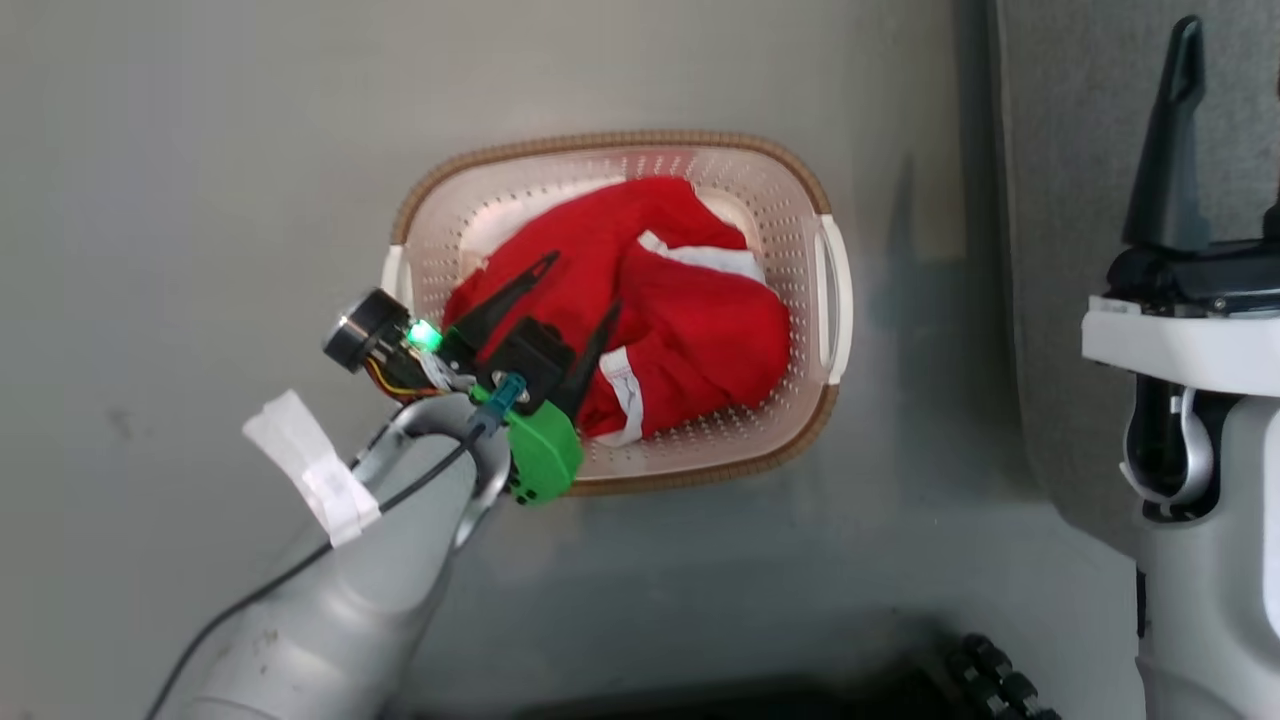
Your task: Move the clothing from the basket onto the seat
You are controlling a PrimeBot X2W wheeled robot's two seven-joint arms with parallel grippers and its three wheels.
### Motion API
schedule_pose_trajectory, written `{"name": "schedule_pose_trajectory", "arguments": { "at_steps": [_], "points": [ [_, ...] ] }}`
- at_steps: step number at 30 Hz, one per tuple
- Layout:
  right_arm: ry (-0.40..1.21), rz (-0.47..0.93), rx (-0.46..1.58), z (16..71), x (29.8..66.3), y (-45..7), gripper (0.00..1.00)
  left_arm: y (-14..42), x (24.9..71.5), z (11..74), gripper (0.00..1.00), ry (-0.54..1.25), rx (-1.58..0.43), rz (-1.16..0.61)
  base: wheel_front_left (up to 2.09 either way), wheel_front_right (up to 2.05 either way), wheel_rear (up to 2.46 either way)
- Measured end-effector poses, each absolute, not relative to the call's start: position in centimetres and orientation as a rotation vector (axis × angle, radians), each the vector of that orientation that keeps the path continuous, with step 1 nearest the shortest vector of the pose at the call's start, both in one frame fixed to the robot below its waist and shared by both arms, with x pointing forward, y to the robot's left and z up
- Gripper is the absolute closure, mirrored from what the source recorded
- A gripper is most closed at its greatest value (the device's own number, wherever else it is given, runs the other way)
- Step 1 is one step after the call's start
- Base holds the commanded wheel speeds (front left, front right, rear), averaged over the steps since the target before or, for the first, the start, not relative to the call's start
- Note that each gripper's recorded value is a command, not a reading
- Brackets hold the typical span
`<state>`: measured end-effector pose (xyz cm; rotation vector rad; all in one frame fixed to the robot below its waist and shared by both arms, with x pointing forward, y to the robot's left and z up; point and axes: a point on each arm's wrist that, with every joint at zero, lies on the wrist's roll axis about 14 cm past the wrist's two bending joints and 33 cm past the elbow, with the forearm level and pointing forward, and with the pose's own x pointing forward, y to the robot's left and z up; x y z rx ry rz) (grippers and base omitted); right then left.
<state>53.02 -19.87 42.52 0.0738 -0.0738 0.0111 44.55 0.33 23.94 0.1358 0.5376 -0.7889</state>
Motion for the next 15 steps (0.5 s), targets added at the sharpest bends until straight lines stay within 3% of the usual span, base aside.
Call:
{"name": "schedule_pose_trajectory", "arguments": {
  "at_steps": [15],
  "points": [
    [-0.051,-0.034,0.02,37.5,54.9,-22.2,0.0,-0.5,42.7,12.1,0.0,0.744,0.238,-0.905,0.0,0.0,0.0]
  ]
}}
